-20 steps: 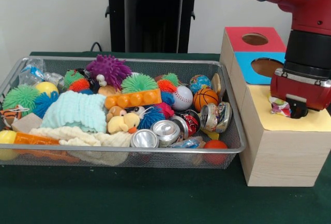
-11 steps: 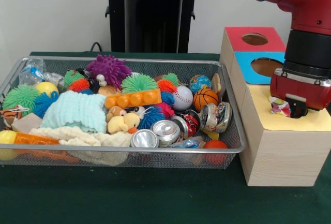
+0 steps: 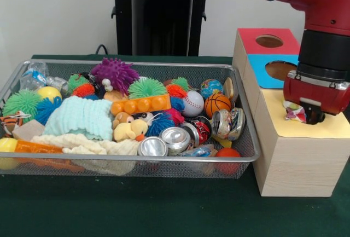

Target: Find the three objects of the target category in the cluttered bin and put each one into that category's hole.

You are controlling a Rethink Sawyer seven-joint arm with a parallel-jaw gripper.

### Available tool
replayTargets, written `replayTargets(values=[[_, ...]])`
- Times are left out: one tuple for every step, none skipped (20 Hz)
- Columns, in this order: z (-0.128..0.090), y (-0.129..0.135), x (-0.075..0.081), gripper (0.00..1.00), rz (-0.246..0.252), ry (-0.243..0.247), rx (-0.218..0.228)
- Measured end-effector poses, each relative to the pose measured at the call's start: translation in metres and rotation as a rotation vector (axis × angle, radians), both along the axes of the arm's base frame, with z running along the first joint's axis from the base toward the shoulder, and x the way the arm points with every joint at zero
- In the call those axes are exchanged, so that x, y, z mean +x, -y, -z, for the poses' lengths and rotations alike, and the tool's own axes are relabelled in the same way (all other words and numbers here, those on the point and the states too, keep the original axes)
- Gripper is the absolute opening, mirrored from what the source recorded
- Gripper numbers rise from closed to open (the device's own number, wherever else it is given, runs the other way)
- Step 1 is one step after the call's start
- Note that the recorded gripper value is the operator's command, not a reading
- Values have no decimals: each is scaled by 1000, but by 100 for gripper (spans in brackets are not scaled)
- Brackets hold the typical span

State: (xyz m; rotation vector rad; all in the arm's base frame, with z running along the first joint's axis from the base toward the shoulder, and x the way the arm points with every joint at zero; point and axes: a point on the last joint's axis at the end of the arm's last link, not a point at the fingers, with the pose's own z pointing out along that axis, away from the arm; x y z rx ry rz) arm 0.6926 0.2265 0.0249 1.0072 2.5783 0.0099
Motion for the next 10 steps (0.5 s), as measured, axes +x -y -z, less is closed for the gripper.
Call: replayTargets(values=[[-1,1,-1,0,4,-2,5],[-2,2,-1,0,7,-4,7],[-2,3,-2,0,10,-7,9],[-2,5,-4,0,14,-10,10],[-2,6,-4,0,15,-12,11],[-2,6,-5,0,17,-13,12],[-2,7,-5,0,17,-13,13],[-2,7,-5,0,18,-13,14],[-2,6,-5,0,18,-14,15],[-3,6,-5,0,18,-14,17]])
